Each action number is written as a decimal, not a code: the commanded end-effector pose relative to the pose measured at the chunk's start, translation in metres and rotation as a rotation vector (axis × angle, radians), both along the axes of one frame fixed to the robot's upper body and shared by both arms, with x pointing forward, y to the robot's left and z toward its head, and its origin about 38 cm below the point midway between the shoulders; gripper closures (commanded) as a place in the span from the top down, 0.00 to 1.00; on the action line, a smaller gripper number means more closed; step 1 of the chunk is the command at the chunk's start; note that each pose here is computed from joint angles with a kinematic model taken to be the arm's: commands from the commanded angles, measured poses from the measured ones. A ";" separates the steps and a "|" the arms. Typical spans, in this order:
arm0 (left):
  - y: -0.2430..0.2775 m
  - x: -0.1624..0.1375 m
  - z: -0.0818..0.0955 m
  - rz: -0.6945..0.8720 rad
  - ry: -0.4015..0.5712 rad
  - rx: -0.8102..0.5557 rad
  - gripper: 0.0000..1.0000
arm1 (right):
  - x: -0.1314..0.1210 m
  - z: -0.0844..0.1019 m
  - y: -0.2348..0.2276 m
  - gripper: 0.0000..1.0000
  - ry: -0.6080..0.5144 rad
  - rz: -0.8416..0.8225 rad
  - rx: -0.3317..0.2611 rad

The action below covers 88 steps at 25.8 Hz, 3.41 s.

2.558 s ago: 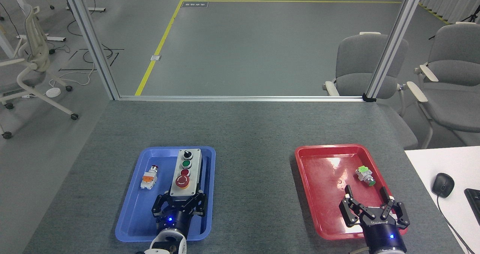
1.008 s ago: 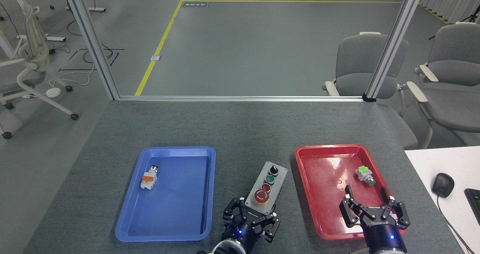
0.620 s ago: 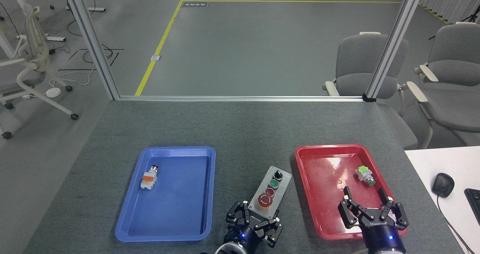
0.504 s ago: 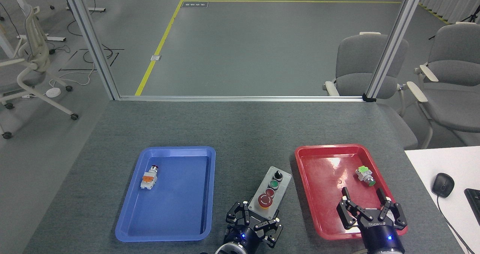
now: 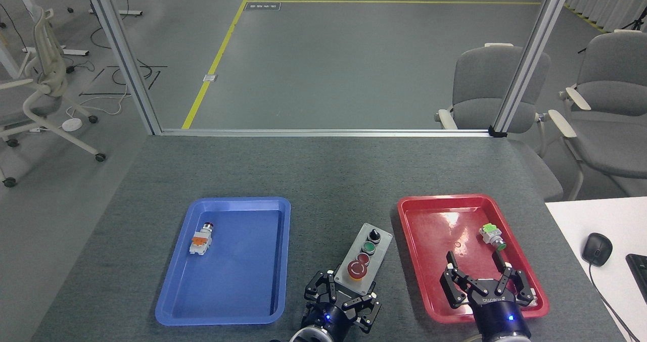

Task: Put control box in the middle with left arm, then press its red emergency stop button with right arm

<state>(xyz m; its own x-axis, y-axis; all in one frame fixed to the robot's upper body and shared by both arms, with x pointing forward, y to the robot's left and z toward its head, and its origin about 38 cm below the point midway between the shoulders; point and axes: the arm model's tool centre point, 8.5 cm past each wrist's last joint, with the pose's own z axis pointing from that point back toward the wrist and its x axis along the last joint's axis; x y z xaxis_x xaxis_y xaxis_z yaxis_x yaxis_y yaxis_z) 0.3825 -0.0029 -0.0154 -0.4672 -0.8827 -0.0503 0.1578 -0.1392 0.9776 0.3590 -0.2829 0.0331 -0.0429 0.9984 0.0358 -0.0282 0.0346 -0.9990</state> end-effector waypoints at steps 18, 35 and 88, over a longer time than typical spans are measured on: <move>0.005 -0.002 -0.002 -0.002 0.002 -0.008 0.98 | 0.001 0.001 0.018 0.98 -0.008 0.034 0.003; 0.155 -0.029 -0.004 0.022 -0.004 -0.055 0.99 | -0.005 0.009 0.065 0.19 -0.034 0.144 0.008; 0.353 0.014 0.103 0.675 -0.312 -0.325 0.99 | 0.019 0.020 0.197 0.17 0.024 0.297 -0.051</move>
